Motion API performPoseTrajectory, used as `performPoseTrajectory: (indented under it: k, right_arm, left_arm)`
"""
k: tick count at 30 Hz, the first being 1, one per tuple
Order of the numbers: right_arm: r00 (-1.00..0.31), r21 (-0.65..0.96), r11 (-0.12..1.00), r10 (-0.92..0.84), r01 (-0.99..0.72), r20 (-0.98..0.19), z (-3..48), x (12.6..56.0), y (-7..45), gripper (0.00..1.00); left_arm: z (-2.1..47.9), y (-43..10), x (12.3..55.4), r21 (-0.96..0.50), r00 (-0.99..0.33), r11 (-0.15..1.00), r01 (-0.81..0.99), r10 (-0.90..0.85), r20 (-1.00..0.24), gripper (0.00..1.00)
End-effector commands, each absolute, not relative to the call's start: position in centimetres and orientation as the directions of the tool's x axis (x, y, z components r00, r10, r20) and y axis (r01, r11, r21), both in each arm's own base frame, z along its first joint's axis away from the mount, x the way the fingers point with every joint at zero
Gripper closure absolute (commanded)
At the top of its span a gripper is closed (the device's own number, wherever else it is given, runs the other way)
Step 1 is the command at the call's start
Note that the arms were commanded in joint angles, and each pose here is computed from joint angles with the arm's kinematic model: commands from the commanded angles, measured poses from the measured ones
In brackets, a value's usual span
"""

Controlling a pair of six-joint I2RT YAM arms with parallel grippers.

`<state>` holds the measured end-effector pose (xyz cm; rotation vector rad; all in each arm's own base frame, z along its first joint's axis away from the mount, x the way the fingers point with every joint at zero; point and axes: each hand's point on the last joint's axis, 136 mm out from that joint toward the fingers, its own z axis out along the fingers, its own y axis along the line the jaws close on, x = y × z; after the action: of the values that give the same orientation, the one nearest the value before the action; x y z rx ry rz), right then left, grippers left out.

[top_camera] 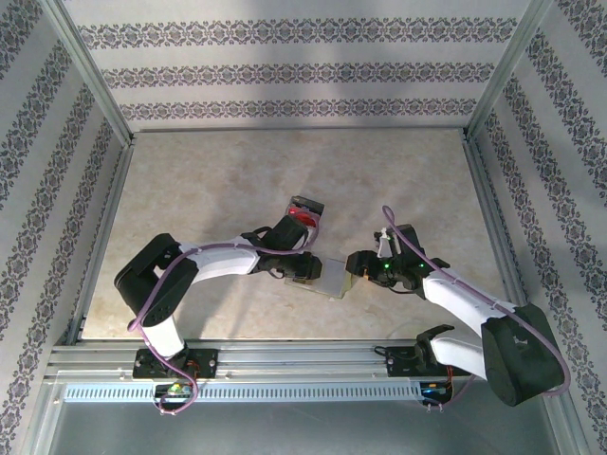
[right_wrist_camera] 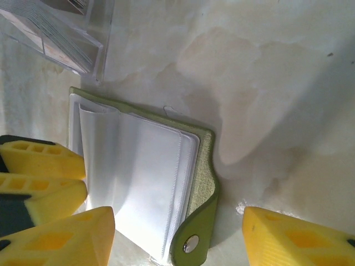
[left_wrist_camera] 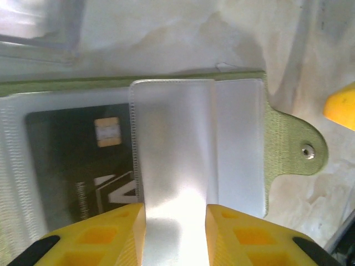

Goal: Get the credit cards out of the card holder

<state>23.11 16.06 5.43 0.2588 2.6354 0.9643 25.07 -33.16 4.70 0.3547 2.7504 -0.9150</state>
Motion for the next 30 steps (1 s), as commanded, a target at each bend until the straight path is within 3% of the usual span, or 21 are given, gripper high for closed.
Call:
performPoseTrajectory:
  k: [1,17,27,30]
  right_arm:
    - [-0.919,0.652,0.756,0.290,0.049,-0.266,6.0,23.8,16.1,0.38]
    - [-0.848,0.666,0.736,0.425,0.120,-0.316,7.6,24.1,11.9,0.38]
    - [-0.833,0.699,0.709,0.441,0.095,-0.335,8.7,24.2,11.2,0.37]
    - [-0.834,0.734,0.678,0.429,0.042,-0.348,10.2,24.5,12.0,0.37]
  left_arm:
    - [6.3,-35.8,25.0,-0.598,-0.921,0.709,0.373,0.204,-0.332,0.66]
    - [8.0,-41.6,22.8,-0.650,-0.869,0.576,0.495,0.320,-0.378,0.67]
    - [13.3,-43.4,21.7,-0.689,-0.822,0.448,0.569,0.319,-0.471,0.66]
    - [15.2,-42.1,21.8,-0.654,-0.798,0.460,0.601,0.299,-0.523,0.66]
